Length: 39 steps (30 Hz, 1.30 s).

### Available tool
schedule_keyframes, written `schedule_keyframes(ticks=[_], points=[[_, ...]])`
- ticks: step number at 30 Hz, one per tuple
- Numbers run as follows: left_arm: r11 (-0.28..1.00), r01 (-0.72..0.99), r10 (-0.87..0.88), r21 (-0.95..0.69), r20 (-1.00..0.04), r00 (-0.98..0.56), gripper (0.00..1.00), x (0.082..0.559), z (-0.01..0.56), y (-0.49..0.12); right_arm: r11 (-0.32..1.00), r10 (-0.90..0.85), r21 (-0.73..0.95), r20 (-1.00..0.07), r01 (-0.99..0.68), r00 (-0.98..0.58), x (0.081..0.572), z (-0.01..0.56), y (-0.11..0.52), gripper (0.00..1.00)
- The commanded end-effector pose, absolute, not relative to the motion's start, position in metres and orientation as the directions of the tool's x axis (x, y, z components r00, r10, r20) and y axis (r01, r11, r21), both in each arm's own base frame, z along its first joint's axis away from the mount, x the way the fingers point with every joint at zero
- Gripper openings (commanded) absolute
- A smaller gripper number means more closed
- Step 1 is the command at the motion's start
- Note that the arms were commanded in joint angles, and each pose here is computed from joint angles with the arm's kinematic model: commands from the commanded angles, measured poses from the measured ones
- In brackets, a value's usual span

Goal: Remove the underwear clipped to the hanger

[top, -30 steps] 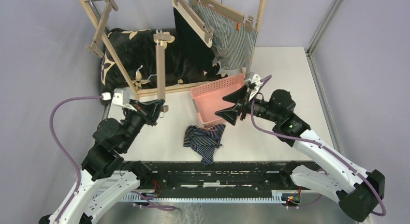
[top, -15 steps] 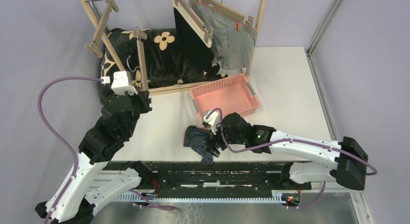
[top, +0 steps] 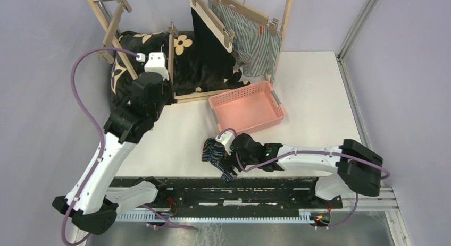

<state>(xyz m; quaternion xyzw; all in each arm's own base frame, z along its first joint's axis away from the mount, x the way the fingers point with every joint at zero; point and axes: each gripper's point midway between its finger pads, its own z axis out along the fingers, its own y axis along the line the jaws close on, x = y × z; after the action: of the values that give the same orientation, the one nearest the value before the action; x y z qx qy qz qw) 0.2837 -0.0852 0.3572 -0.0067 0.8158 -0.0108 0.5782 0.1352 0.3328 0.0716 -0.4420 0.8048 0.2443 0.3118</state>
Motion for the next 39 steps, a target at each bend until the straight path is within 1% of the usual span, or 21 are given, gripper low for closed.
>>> schedule_keyframes(ticks=[1,6,7,8,10,14,16,17,18,23,28,32,33,35,39], points=[[0.996,0.084,-0.013,-0.040,-0.952,-0.305,0.03,0.301,0.379,-0.087,0.478,-0.540,0.184,-0.710,-0.859,-0.453,0.125,0.055,0.351,0.89],[0.994,0.103,-0.013,-0.048,-0.948,-0.317,0.03,0.323,0.387,-0.077,0.470,-0.563,0.216,-0.674,-0.856,-0.479,0.119,0.030,0.361,0.89],[0.991,0.122,-0.009,-0.050,-0.948,-0.317,0.03,0.328,0.390,-0.078,0.472,-0.576,0.214,-0.659,-0.855,-0.483,0.118,0.023,0.362,0.88],[0.988,0.144,-0.003,-0.051,-0.948,-0.320,0.03,0.332,0.392,-0.080,0.477,-0.587,0.211,-0.645,-0.853,-0.488,0.118,0.017,0.362,0.85],[0.979,0.199,0.022,-0.043,-0.949,-0.315,0.03,0.335,0.399,-0.086,0.485,-0.605,0.203,-0.624,-0.850,-0.495,0.120,0.007,0.364,0.73],[0.969,0.245,0.047,-0.034,-0.947,-0.318,0.03,0.339,0.408,-0.086,0.480,-0.620,0.210,-0.605,-0.851,-0.499,0.118,0.002,0.367,0.31],[0.967,0.253,0.050,-0.037,-0.943,-0.330,0.03,0.341,0.409,-0.082,0.475,-0.624,0.214,-0.602,-0.854,-0.498,0.118,0.005,0.369,0.12],[0.967,0.251,0.051,-0.038,-0.940,-0.337,0.03,0.343,0.410,-0.079,0.469,-0.622,0.220,-0.605,-0.856,-0.497,0.117,0.008,0.370,0.06],[0.969,0.245,0.049,-0.039,-0.937,-0.345,0.03,0.343,0.410,-0.075,0.461,-0.618,0.230,-0.610,-0.857,-0.495,0.116,0.012,0.372,0.02],[0.971,0.231,0.033,-0.053,-0.936,-0.350,0.03,0.348,0.415,-0.060,0.407,-0.602,0.265,-0.642,-0.874,-0.475,0.106,0.035,0.378,0.01],[0.976,0.211,0.017,-0.053,-0.949,-0.313,0.03,0.354,0.431,-0.050,0.354,-0.594,0.231,-0.693,-0.906,-0.409,0.098,0.070,0.380,0.01],[0.976,0.210,0.011,-0.054,-0.955,-0.296,0.03,0.358,0.440,-0.046,0.350,-0.514,0.200,-0.776,-0.915,-0.366,0.106,0.117,0.382,0.01],[0.975,0.215,0.010,-0.056,-0.956,-0.295,0.03,0.360,0.441,-0.046,0.364,-0.485,0.181,-0.800,-0.914,-0.352,0.111,0.131,0.382,0.01],[0.972,0.225,0.009,-0.062,-0.954,-0.300,0.03,0.364,0.442,-0.045,0.435,-0.429,0.103,-0.849,-0.895,-0.307,0.132,0.161,0.378,0.01],[0.972,0.228,0.014,-0.057,-0.955,-0.296,0.03,0.366,0.446,-0.043,0.531,-0.367,0.002,-0.901,-0.847,-0.232,0.161,0.207,0.370,0.01]])
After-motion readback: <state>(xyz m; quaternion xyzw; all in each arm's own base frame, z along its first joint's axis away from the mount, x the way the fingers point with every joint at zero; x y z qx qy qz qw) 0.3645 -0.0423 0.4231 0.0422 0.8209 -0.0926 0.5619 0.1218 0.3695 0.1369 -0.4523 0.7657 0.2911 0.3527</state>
